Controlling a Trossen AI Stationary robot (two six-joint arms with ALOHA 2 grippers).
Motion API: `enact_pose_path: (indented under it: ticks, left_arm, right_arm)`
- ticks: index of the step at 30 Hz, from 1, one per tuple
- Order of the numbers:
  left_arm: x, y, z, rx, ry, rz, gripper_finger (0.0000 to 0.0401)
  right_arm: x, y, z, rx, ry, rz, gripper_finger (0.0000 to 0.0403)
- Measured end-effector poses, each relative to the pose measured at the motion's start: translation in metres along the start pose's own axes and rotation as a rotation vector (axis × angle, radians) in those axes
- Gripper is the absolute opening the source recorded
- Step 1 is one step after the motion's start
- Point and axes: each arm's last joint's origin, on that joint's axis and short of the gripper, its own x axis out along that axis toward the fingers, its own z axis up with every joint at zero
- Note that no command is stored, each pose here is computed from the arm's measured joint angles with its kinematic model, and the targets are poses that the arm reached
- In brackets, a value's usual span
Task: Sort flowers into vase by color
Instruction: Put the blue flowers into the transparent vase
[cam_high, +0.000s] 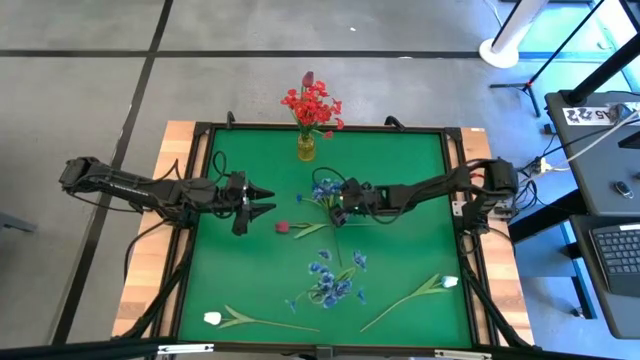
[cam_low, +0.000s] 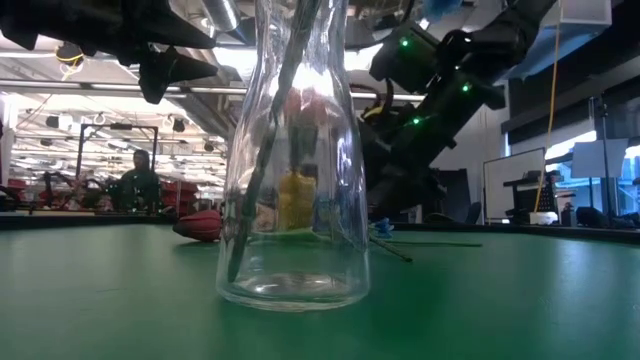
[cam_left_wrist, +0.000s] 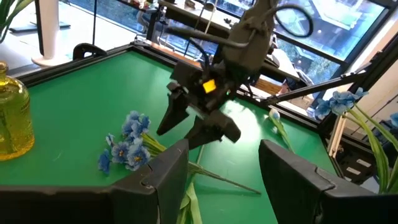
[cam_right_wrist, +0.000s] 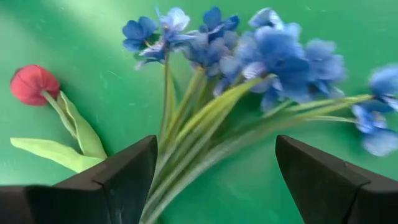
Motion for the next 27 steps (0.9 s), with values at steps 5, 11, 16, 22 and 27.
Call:
enact_pose_path:
  ticks: [5, 11, 16, 22, 27]
  left_arm:
    - [0.0, 0.0, 0.0, 0.0, -0.002, 0.003, 0.019]
    - [0.0, 0.0, 0.0, 0.0, -0.003, 0.005, 0.019]
    - [0.0, 0.0, 0.0, 0.0, -0.003, 0.005, 0.019]
    - [0.0, 0.0, 0.0, 0.0, -0.002, 0.006, 0.019]
    - [0.0, 0.0, 0.0, 0.001, 0.0, 0.006, 0.019]
  right_arm:
    - [0.009, 0.002, -0.002, 0.009, -0.015, 0.031, 0.0326]
    - [0.021, 0.003, -0.007, 0.007, 0.001, 0.035, 0.0326]
    - [0.027, 0.004, -0.008, -0.032, 0.01, 0.018, 0.0299]
    - [0.022, 0.004, -0.005, -0.061, 0.008, 0.021, 0.0189]
    - [0.008, 0.006, 0.002, -0.11, -0.001, 0.028, 0.0068]
